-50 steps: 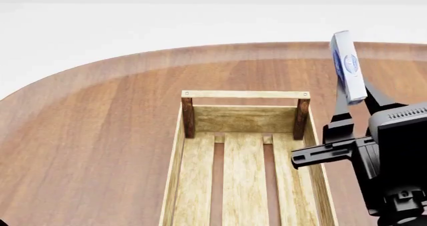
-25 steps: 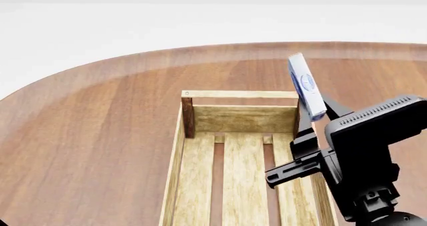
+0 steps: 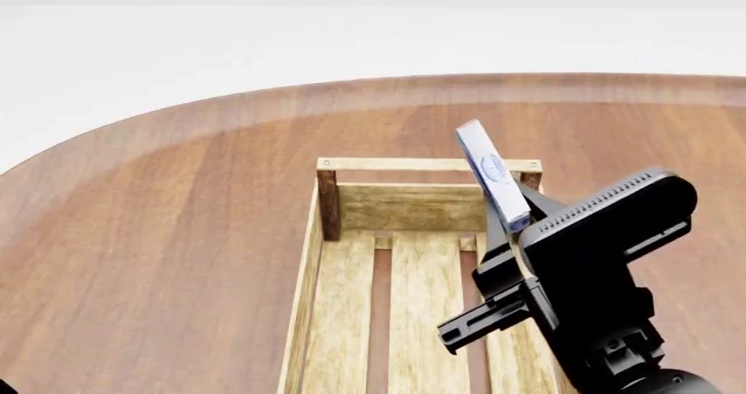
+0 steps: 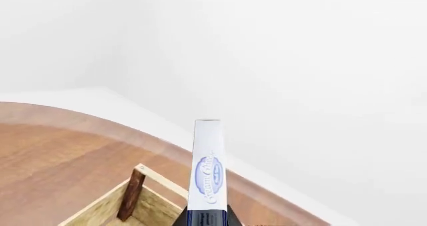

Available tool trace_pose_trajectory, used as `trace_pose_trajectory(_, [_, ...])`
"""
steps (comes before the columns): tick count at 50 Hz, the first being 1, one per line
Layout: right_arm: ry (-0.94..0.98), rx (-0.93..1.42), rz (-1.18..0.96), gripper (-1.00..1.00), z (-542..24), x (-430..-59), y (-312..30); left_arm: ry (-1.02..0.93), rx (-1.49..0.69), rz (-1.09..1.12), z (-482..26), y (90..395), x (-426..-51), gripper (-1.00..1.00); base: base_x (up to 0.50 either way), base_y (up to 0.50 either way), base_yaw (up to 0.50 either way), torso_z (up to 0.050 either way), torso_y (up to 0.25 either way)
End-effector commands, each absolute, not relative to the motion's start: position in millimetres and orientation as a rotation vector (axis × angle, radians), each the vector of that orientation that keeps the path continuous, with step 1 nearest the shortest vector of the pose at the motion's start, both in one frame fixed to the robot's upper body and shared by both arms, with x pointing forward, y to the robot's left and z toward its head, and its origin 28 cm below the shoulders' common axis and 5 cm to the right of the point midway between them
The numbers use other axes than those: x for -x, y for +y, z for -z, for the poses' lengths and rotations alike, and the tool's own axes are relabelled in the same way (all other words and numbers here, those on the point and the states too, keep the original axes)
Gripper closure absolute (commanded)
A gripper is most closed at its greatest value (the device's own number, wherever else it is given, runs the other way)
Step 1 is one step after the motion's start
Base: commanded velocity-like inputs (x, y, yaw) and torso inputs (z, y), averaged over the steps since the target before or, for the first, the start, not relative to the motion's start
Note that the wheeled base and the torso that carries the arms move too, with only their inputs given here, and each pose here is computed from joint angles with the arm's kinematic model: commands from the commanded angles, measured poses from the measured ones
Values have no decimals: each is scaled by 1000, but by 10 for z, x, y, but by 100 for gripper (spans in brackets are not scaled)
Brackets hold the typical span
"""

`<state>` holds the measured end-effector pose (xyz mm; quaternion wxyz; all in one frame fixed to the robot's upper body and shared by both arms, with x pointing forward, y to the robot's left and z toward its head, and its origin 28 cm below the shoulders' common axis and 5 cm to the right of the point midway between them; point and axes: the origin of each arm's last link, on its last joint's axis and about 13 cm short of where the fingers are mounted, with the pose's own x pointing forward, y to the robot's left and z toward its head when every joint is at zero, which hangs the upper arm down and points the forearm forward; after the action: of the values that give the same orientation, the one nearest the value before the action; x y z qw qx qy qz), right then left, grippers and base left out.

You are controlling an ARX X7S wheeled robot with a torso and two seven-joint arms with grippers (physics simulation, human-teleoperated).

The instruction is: Pick up the cream cheese and put it in the tray.

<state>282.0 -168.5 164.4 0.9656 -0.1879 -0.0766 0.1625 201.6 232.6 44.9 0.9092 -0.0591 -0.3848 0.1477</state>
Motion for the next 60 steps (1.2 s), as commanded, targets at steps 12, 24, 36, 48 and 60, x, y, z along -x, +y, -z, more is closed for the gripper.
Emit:
trace_pose_trajectory(12, [-154, 414, -374, 100, -1624, -2777, -1678, -797, 108, -306, -441, 2319, -2017, -100, 0, 0, 0, 0, -15])
trace_pose_trajectory(24, [-150, 424, -378, 100, -1606, -2774, -1677, -799, 109, -304, -444, 2319, -2015, -100, 0, 0, 0, 0, -94])
trace_pose_trajectory(36, [-150, 436, -395, 100, -1623, -2748, -1652, -798, 110, -302, -439, 2316, -2014, -100, 0, 0, 0, 0, -94])
trace_pose_trajectory(48, [-147, 449, -420, 100, -1678, -2765, -1608, -800, 110, -302, -437, 2316, -2013, -100, -1, 0, 0, 0, -93])
trace_pose_trajectory(60, [-156, 447, -436, 100, -1762, -2783, -1566, -802, 111, -304, -442, 2325, -2013, -100, 0, 0, 0, 0, -94])
